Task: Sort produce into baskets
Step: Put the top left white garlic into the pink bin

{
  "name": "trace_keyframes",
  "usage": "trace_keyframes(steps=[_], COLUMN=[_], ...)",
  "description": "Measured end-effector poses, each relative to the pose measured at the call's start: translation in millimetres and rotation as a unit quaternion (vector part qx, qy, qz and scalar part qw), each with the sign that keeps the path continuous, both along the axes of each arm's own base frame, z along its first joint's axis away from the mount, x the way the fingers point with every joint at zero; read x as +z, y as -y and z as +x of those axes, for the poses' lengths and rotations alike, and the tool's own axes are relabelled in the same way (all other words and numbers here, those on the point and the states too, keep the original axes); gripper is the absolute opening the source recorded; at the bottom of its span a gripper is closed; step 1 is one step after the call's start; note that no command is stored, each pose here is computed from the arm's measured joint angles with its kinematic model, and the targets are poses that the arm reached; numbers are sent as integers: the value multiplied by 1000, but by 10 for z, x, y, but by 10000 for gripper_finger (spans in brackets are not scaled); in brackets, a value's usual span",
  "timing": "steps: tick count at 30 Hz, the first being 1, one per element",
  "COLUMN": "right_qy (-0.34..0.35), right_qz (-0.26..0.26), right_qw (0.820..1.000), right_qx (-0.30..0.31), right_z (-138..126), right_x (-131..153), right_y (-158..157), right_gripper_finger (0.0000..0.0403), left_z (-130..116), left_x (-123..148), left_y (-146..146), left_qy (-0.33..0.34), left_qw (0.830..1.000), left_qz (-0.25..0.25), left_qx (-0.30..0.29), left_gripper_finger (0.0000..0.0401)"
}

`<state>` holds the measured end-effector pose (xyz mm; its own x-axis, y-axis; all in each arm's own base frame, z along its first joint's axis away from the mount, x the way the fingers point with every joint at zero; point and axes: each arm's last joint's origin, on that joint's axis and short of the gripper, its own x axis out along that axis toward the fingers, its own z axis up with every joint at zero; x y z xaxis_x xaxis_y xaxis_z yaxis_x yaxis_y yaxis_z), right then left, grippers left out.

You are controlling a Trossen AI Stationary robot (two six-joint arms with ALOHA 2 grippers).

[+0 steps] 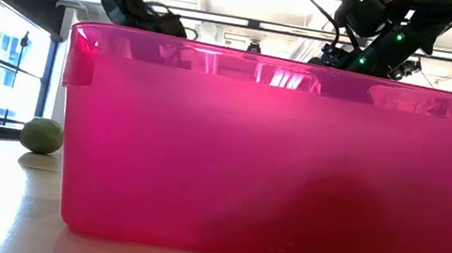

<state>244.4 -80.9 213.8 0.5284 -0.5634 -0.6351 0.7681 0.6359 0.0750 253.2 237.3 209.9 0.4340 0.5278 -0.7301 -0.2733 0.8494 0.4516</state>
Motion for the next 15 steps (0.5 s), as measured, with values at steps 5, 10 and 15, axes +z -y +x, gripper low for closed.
trace_keyframes(steps=[5, 10, 15], right_qy=[0, -5, -6], right_qz=[0, -4, -4], right_qw=[1000, 1000, 1000], right_qx=[0, 6, 6], right_z=[0, 0, -1], right_x=[0, 0, -1], right_y=[0, 0, -1], right_gripper_finger=[0, 0, 0], left_z=[-44, -25, 48], left_x=[342, 663, 841], left_y=[283, 739, 1305], left_qy=[61, 121, 129], left_qw=[997, 980, 964], left_qz=[-39, -91, -119], left_qx=[-35, -127, -201], left_gripper_finger=[95, 95, 95])
